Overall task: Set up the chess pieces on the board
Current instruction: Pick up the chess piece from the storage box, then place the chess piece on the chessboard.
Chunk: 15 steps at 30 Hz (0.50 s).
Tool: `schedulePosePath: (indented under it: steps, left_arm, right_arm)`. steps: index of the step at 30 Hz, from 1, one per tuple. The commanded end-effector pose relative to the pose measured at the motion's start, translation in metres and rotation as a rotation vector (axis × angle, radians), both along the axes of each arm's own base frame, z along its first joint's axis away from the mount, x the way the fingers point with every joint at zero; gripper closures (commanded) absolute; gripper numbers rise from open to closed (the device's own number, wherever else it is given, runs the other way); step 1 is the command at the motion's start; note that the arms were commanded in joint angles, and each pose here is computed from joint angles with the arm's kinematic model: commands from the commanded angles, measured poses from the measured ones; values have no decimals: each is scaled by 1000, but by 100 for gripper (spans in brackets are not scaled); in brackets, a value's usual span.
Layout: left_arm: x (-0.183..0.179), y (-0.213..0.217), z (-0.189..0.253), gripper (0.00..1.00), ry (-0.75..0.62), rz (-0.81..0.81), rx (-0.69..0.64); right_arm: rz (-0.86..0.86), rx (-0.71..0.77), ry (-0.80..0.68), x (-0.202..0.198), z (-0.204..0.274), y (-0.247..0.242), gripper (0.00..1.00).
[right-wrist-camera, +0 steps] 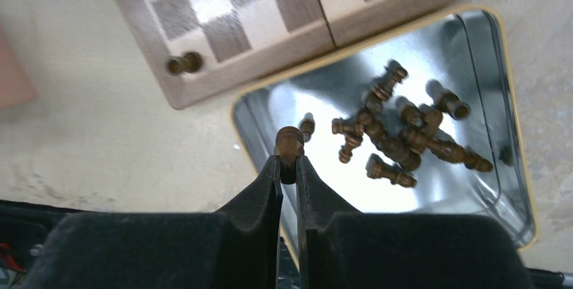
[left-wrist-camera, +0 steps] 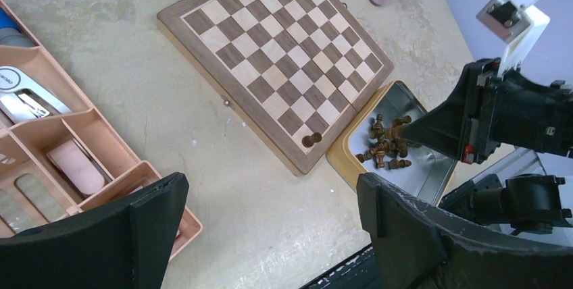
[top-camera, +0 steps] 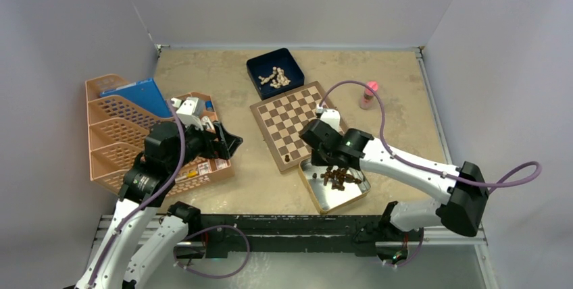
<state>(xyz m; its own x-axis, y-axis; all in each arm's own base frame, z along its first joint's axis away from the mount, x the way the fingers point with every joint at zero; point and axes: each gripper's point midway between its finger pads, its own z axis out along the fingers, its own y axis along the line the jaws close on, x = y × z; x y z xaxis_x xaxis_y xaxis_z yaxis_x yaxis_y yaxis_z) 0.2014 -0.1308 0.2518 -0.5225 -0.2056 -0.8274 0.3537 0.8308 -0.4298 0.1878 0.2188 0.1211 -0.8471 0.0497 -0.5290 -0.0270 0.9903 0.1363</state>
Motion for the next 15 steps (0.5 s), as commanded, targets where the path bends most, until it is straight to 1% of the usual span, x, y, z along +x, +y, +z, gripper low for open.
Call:
schedulePosePath:
  steps: [1, 5, 7, 15]
  left_arm:
    - [3, -1, 11, 4, -43, -1, -23]
    - [3, 0, 12, 4, -45, 5, -23]
    - [2, 1, 13, 4, -53, 9, -24]
    - [-1, 5, 19, 4, -83, 25, -32]
  right_arm:
    - [16, 10, -83, 25, 31, 18, 94]
    - [54, 17, -123, 44, 44, 42, 94]
    - [85, 18, -119, 49, 44, 54, 94]
    - [156, -41, -99, 72, 23, 89, 93]
